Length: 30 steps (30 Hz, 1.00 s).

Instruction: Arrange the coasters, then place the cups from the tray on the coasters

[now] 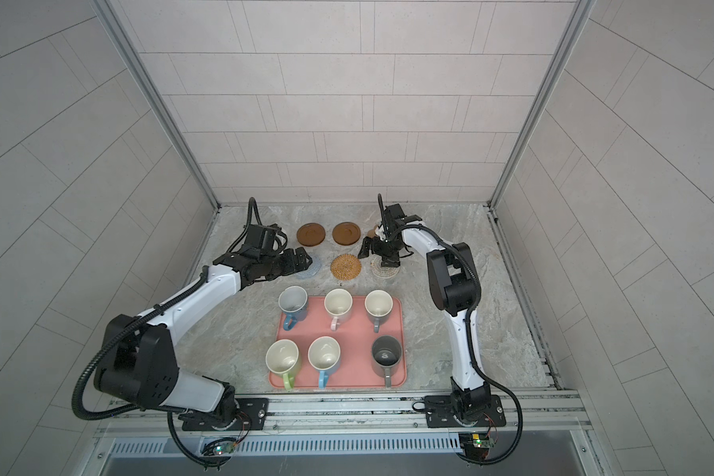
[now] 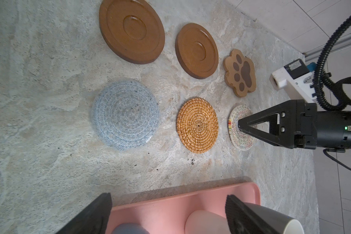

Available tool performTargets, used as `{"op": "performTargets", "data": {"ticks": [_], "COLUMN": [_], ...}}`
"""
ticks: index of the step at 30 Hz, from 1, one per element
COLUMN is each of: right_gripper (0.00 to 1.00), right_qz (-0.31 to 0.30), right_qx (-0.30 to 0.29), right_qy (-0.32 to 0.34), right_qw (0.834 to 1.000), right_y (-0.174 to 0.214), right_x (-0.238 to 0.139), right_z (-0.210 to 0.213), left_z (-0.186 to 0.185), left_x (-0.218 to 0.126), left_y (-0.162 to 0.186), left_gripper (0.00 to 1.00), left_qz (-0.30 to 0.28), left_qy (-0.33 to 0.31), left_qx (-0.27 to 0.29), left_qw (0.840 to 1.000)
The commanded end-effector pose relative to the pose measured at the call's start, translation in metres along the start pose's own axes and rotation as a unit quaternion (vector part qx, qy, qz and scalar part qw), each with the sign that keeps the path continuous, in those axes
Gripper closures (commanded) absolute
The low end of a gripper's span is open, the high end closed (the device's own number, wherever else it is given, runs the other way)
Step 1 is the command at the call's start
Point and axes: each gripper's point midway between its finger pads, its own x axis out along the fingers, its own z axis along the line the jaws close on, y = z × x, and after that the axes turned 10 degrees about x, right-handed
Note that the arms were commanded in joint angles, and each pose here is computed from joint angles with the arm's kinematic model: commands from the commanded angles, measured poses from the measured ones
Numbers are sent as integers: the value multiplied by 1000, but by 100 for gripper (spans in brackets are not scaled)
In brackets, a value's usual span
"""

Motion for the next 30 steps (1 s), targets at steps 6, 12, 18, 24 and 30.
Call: {"op": "performTargets", "data": {"ticks": [6, 12, 18, 24, 30], "right_gripper": [1, 1, 1, 1, 1], "right_qz": [-3, -6, -30, -62, -78], "right_qx": [-4, -23, -48, -64, -80], "right_qy": [-2, -1, 10, 38, 64], "right_qw": [1000, 1000, 998, 995, 992], "right_y": [-7, -10, -8, -4, 8], "right_x": [-7, -26, -62, -97, -117], "right_z": [12, 25, 39, 43, 44], "left_z": [3, 3, 2, 2, 3], "left_x": [-9, -13, -20, -30, -36], "left_y": [-8, -11, -14, -22, -25], "left_gripper": [4, 4, 4, 4, 4], "left_qz": [-17, -25, -41, -76, -98], "left_qy": [-9, -8, -6, -7, -9], "left_qx": [8, 7, 9, 0, -4], "left_qw": [1000, 1000, 999, 997, 995]}}
